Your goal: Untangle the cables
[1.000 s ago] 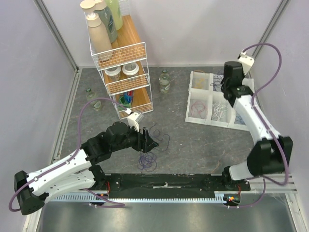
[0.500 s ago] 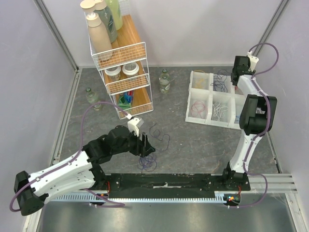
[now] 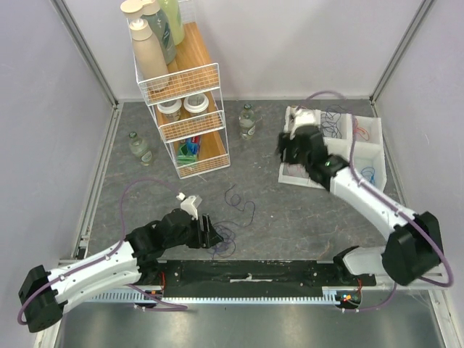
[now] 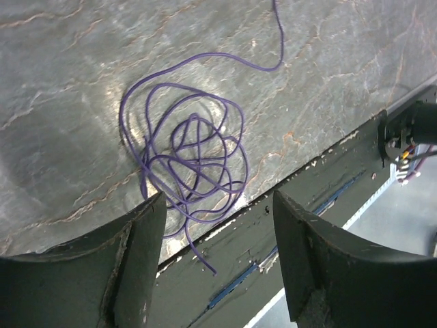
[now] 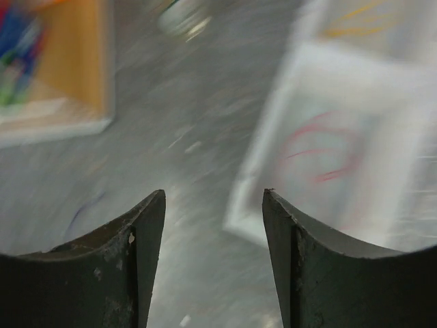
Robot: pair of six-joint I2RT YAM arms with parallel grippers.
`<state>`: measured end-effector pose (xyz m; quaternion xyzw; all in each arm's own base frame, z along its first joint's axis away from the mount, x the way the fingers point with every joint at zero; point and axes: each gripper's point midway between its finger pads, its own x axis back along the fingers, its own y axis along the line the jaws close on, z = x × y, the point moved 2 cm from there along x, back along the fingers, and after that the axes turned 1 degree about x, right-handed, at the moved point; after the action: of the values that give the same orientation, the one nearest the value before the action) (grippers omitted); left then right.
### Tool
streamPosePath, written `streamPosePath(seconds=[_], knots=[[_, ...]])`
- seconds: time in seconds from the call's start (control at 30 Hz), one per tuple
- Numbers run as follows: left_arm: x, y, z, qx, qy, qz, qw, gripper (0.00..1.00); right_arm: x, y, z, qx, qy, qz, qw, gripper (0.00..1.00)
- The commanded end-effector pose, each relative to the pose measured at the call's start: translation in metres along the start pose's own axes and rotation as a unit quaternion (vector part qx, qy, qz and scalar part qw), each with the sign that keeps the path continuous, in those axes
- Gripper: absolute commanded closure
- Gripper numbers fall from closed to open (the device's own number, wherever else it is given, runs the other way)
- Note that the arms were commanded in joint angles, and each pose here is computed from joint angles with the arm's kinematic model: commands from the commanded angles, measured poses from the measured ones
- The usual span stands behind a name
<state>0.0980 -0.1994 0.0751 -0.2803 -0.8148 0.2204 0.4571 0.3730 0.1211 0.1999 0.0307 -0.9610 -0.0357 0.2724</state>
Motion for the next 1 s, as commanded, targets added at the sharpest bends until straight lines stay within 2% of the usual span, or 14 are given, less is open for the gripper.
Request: streamPosePath(seconds=[0.0, 0.1, 0.2, 0.3, 0.37, 0.5, 0.63, 0.73, 0.77, 0.83, 0.97], knots=[[-0.004, 0.002, -0.01, 0.077, -0.04, -0.011, 0.996, 0.3, 0.048, 0.108, 0.096, 0.035, 0.099, -0.249, 0.963, 0.33], [-0.006, 0.005, -0.01, 0.091, -0.041, -0.024, 0.995, 0.34, 0.069, 0.129, 0.15, -0.024, 0.18, -0.281, 0.942, 0.34], [-0.01, 0.008, -0.013, 0.097, -0.047, -0.039, 0.993, 0.37, 0.085, 0.154, 0.175, -0.045, 0.188, -0.356, 0.914, 0.35], [-0.017, 0.012, -0.015, 0.098, -0.048, -0.055, 0.992, 0.39, 0.089, 0.166, 0.192, 0.03, 0.197, -0.378, 0.904, 0.34], [-0.02, 0.008, -0.017, 0.099, -0.044, -0.058, 0.992, 0.45, 0.089, 0.172, 0.2, 0.101, 0.21, -0.377, 0.896, 0.34], [-0.026, 0.01, -0.018, 0.103, -0.036, -0.076, 0.991, 0.64, 0.075, 0.171, 0.221, 0.231, 0.225, -0.338, 0.884, 0.36], [-0.023, 0.01, -0.017, 0.109, -0.031, -0.087, 0.99, 0.9, 0.071, 0.181, 0.24, 0.311, 0.229, -0.323, 0.864, 0.42], [-0.018, 0.006, -0.018, 0.11, -0.035, -0.07, 0.991, 0.93, 0.073, 0.191, 0.254, 0.354, 0.233, -0.318, 0.848, 0.46], [-0.016, 0.004, -0.018, 0.11, -0.036, -0.064, 0.991, 0.94, 0.072, 0.193, 0.256, 0.366, 0.228, -0.306, 0.849, 0.48], [-0.009, -0.002, -0.021, 0.108, -0.043, -0.048, 0.992, 0.98, 0.068, 0.193, 0.26, 0.386, 0.218, -0.272, 0.854, 0.58], [0.014, -0.01, -0.034, 0.092, -0.064, -0.044, 0.993, 0.98, 0.059, 0.184, 0.246, 0.382, 0.181, -0.196, 0.885, 0.87]])
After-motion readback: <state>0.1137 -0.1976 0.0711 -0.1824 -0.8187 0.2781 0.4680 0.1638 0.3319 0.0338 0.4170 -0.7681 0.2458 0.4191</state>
